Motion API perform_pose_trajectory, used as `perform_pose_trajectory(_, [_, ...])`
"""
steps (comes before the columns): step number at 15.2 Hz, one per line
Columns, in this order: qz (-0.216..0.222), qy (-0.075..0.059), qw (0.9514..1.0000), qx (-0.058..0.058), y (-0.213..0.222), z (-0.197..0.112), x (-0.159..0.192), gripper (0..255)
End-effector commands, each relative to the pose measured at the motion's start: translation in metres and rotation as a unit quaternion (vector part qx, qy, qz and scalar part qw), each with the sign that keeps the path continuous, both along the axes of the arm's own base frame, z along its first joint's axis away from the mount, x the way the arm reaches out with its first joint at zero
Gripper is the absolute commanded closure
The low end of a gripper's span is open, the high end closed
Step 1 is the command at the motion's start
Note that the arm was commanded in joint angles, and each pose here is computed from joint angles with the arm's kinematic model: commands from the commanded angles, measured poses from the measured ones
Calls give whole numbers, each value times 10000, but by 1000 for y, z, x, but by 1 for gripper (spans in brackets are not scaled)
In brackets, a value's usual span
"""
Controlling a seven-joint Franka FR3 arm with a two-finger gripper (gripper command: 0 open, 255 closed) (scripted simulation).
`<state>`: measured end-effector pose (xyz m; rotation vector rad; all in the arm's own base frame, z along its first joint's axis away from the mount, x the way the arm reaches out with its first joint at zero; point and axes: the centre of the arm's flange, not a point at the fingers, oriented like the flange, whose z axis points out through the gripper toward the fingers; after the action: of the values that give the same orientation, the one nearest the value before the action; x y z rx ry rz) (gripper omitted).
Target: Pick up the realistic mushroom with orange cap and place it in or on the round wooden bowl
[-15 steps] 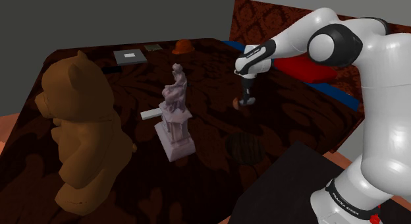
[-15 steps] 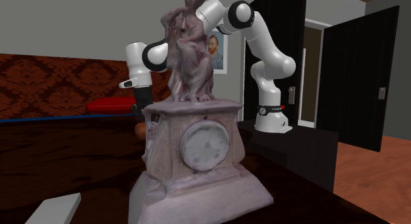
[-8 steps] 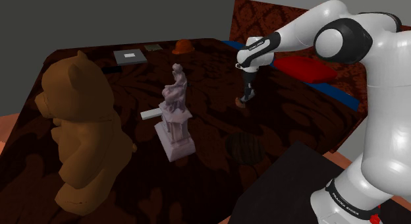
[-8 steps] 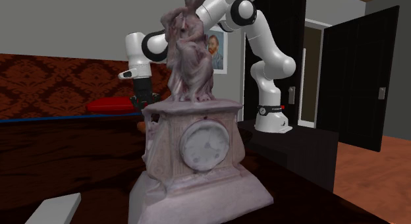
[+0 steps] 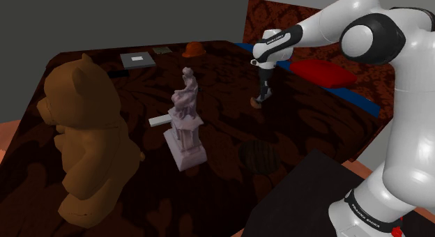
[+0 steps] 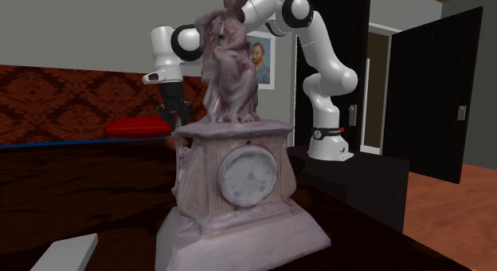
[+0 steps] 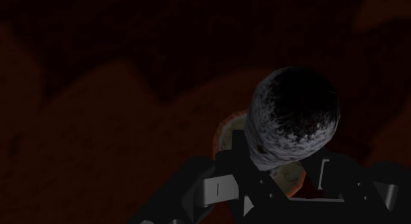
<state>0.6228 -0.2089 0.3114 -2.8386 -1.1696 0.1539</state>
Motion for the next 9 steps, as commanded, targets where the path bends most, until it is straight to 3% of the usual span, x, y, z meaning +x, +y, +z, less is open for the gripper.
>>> perform_pose_trajectory(1, [1, 1, 10000, 0, 0, 10, 0, 255])
perform_pose_trajectory(9, [1, 1, 10000, 0, 72, 13, -59, 255])
